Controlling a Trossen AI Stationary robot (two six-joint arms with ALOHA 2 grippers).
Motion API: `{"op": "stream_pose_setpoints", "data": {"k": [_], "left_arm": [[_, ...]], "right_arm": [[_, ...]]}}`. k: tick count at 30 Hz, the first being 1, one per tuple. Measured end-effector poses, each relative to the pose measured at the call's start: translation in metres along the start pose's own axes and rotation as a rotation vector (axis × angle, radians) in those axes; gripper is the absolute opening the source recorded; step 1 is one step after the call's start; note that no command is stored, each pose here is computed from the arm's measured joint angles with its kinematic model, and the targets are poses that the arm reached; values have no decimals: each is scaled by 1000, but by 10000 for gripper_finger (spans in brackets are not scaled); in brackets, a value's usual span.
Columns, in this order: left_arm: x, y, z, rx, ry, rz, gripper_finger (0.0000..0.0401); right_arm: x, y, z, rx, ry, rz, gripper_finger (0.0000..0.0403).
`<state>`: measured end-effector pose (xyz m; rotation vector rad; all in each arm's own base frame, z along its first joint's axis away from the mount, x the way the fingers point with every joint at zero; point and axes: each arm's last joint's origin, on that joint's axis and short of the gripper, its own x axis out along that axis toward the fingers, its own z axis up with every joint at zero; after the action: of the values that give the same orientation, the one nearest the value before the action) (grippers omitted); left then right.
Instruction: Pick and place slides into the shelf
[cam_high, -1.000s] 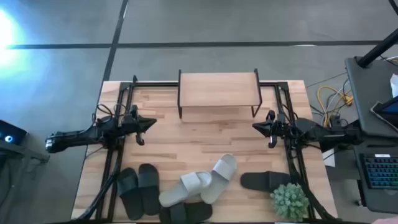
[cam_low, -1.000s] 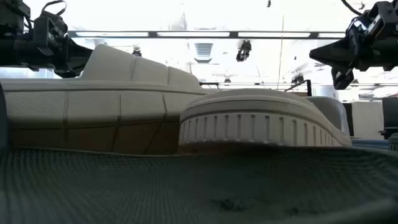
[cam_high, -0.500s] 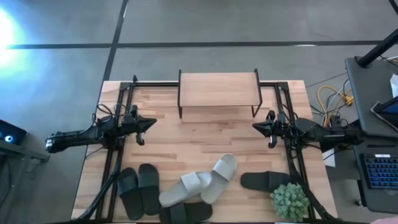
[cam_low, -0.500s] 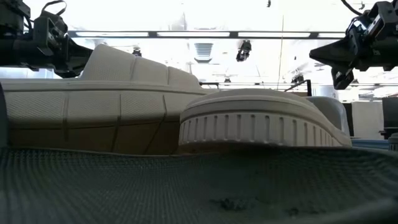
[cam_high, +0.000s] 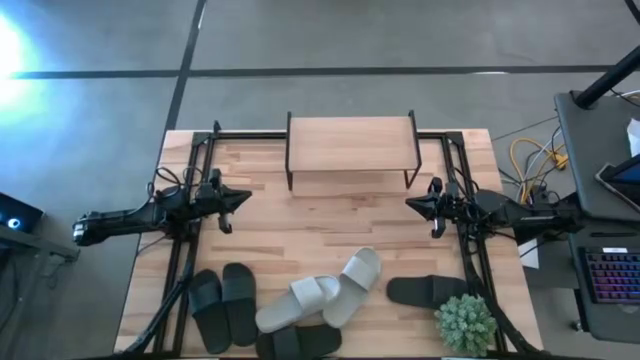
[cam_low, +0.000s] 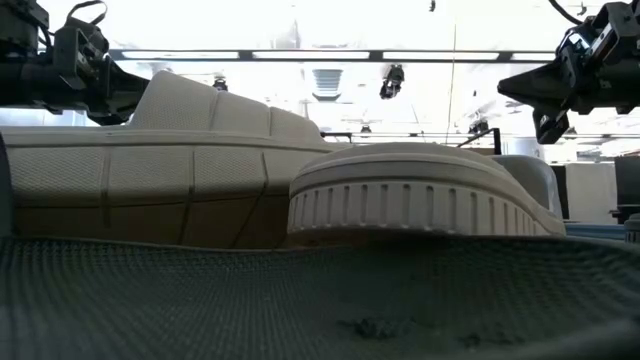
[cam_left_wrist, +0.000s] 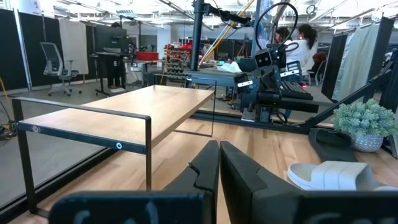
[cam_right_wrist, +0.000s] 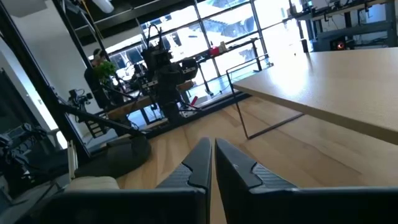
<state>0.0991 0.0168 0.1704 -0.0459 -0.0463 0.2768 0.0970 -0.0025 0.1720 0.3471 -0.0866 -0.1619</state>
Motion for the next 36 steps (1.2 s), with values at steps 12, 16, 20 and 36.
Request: {"op": "stream_pose_setpoints", "data": {"k": [12, 16, 20, 36], "left_arm": [[0, 0, 0, 0, 0, 0, 0], [0, 0, 0, 0, 0, 0, 0], [0, 0, 0, 0, 0, 0, 0], [0, 0, 0, 0, -3, -2, 0]], "right_arm": [[0, 0, 0, 0, 0, 0, 13], [0, -1, 2, 2, -25, -37, 13], [-1, -4, 7, 77, -133, -185, 13], [2, 25, 50, 837, -174, 454, 13]]}}
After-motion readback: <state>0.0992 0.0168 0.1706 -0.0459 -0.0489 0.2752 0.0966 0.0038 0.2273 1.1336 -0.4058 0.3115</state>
